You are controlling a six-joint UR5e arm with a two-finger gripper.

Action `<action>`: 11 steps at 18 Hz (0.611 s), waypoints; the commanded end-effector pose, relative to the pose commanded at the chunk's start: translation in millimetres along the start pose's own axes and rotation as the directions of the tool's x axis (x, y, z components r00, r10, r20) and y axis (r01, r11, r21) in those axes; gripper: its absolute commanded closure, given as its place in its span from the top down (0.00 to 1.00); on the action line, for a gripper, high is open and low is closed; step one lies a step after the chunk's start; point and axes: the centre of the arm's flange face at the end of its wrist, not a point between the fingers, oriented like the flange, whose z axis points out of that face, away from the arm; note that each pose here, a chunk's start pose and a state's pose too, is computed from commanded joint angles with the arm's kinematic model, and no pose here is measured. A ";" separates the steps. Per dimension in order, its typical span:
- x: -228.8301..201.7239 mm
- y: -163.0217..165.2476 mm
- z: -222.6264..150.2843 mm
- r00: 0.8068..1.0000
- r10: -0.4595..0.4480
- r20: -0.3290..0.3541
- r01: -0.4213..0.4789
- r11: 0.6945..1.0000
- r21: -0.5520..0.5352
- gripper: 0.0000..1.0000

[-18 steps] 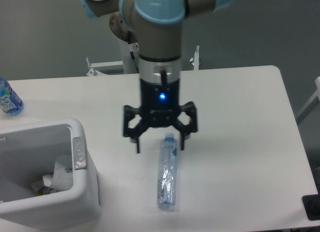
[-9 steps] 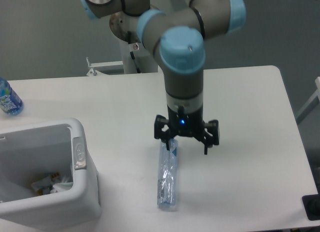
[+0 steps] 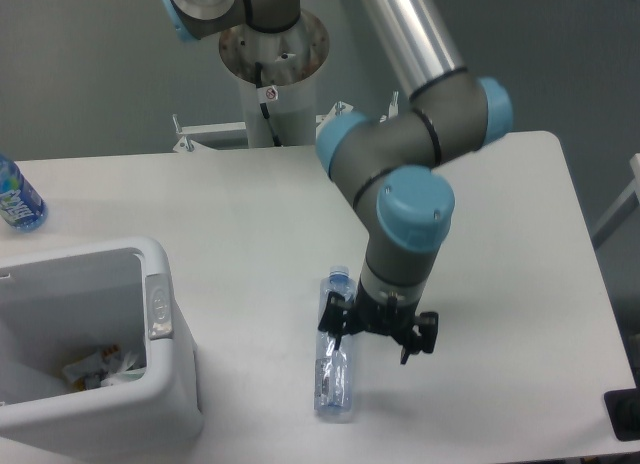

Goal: Place the trash in the trash can
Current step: 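Lower the gripper around the bottle and close on it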

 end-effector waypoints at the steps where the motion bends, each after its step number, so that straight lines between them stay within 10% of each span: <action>1: 3.1 -2.0 9.0 1.000 -0.007 0.000 0.007 1.000 0.002 1.00; 11: 24.1 -15.6 57.3 0.999 -0.039 0.008 0.039 0.999 0.013 1.00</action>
